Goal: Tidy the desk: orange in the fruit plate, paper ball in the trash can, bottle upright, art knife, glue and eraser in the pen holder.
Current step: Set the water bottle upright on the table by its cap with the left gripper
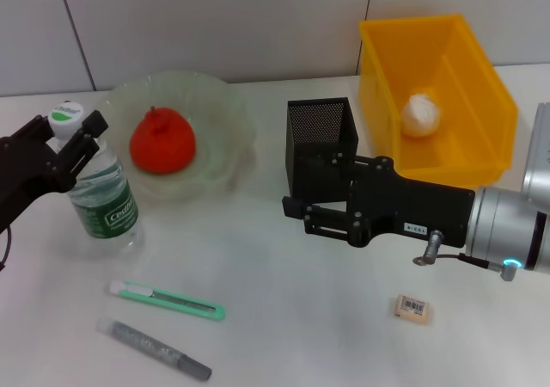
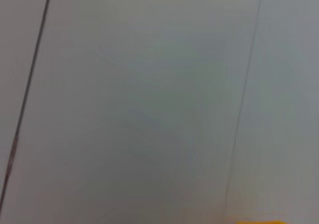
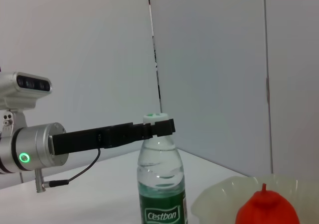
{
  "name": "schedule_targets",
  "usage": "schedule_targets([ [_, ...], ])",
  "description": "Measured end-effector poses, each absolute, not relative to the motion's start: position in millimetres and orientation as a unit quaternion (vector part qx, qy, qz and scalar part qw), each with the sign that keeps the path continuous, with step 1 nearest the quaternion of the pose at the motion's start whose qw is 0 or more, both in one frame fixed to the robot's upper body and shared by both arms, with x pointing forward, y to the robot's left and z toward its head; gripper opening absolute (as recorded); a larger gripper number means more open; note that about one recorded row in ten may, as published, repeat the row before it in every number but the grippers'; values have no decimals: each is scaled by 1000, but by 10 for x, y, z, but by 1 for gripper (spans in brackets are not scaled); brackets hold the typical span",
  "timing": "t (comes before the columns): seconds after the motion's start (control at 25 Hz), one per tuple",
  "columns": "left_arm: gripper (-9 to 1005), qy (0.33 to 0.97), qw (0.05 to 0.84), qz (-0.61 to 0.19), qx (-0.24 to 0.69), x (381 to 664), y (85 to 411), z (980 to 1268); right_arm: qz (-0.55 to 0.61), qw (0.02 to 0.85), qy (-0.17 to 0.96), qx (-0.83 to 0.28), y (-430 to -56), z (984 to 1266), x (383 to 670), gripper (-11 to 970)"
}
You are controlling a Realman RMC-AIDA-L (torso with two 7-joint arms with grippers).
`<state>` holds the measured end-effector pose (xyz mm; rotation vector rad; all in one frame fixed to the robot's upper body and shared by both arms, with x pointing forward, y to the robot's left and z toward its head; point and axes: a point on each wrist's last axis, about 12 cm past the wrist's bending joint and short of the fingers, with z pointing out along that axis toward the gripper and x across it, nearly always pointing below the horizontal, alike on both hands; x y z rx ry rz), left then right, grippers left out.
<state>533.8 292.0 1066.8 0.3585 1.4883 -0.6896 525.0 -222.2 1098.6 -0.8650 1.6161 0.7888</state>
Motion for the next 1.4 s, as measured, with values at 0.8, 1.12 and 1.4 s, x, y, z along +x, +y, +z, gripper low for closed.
schedule_targets([
  [0.8,443,669,669,-293,137,5326,2914,10565,335,545,678,-362,-2212,10999,5256,710],
  [1.12,444,670,669,-291,136,5322,2912,10550,336,546,676,-363,-2203,11016,5262,715],
  [1.4,470,670,670,-290,136,5324,2913,10553,335,547,675,-363,-2204,11025,5264,719],
])
